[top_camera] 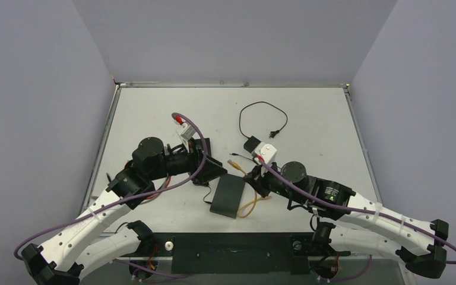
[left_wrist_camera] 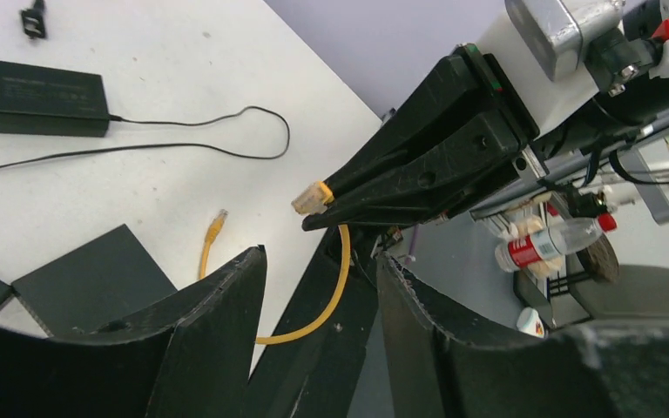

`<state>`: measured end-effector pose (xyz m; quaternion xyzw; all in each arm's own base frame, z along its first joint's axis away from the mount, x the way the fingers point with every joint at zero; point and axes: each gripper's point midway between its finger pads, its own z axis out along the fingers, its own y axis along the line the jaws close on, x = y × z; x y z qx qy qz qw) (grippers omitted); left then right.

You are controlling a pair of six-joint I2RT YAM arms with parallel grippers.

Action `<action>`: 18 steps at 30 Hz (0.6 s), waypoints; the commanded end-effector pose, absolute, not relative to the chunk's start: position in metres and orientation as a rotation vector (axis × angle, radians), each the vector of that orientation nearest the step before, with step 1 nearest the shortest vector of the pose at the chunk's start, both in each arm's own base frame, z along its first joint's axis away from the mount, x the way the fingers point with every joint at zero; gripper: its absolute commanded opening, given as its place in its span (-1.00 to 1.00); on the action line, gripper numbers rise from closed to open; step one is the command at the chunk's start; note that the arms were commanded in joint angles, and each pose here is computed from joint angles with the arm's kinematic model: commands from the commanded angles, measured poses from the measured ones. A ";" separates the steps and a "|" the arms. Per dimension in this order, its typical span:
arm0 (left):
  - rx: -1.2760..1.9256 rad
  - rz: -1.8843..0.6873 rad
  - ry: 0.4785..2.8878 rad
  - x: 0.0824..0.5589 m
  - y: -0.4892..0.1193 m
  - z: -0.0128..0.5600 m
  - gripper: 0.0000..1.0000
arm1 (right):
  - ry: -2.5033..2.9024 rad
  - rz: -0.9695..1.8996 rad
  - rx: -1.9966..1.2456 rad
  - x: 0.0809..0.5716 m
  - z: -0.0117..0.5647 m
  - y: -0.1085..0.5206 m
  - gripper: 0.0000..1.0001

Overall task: Insert the plug into the switch port
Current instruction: Pick up the connector from the center of the board.

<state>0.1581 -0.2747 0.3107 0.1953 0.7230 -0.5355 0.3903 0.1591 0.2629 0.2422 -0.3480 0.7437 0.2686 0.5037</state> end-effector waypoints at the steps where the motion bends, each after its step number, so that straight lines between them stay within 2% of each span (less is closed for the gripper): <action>1: 0.671 -1.462 1.712 0.137 -0.282 0.325 -0.05 | 1.837 0.802 -0.998 0.125 0.229 0.270 -1.00; 9: 0.788 -1.455 1.751 0.118 -0.274 0.309 -0.05 | 1.885 0.936 -1.116 0.096 0.210 0.272 -1.00; 18: 0.933 -1.469 1.761 0.097 -0.268 0.300 -0.05 | 1.809 1.148 -1.225 0.066 0.226 0.279 -1.00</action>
